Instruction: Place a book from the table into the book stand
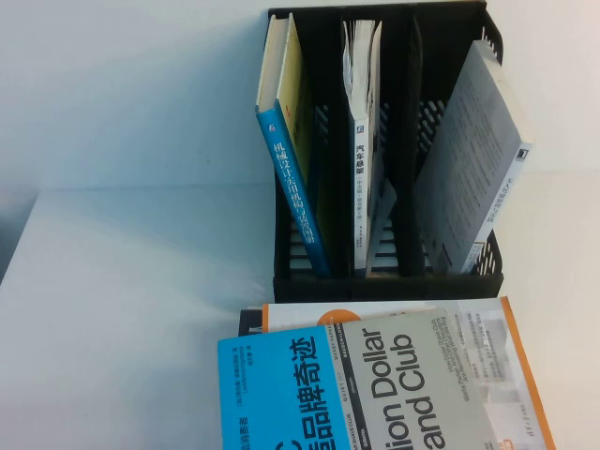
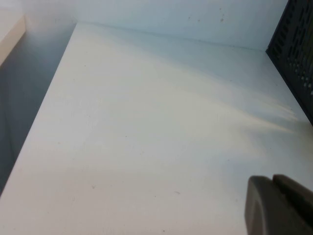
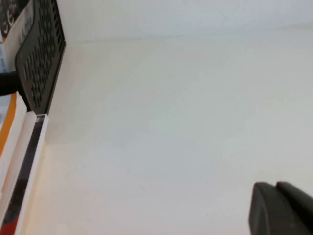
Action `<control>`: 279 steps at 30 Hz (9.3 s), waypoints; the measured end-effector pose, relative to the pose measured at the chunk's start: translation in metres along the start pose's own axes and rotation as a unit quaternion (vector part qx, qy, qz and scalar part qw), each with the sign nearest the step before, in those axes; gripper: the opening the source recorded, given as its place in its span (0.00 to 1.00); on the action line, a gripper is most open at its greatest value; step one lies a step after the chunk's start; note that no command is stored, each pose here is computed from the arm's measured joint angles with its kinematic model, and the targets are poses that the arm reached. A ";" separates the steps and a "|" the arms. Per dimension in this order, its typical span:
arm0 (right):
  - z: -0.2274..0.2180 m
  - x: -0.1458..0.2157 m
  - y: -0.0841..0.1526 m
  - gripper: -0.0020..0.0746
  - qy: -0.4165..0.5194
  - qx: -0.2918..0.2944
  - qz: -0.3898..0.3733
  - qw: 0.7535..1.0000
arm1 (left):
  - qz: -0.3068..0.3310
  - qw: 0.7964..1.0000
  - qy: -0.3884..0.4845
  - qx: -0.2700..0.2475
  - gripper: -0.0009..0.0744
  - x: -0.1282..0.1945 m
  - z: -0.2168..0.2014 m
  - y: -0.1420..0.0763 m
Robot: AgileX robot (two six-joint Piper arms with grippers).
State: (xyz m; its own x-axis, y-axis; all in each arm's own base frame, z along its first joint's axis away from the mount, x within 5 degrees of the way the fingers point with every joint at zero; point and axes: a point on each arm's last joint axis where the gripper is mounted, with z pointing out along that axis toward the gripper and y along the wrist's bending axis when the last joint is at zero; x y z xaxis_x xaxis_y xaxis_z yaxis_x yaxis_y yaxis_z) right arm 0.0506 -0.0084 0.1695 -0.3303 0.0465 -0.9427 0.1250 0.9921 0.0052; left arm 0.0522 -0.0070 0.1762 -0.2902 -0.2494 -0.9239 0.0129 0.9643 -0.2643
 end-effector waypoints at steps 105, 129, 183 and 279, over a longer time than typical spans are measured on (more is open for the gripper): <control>-0.014 -0.193 0.025 0.02 0.101 -0.090 0.051 0.989 | 0.017 0.994 0.060 0.086 0.01 -0.160 0.012 -0.063; 0.111 -0.149 0.104 0.02 0.410 -0.256 -0.078 0.872 | -0.216 0.897 0.356 0.145 0.01 -0.112 0.123 -0.031; 0.153 -0.073 0.196 0.02 0.556 -0.341 -0.088 0.753 | -0.316 0.731 0.524 0.301 0.27 -0.016 0.205 -0.037; 0.086 -0.155 0.149 0.02 0.379 -0.322 -0.201 0.844 | 0.020 0.963 0.265 0.044 0.26 -0.311 0.248 -0.223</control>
State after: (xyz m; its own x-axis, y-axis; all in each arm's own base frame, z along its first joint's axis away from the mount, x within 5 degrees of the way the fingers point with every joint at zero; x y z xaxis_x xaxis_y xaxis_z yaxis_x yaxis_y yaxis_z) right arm 0.2010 0.1223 0.2874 -0.7587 -0.4906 -0.4287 -0.5941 0.7910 0.1463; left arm 0.3773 -0.1668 0.4543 -0.7348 -0.1098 -0.6694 0.1084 0.9551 -0.2757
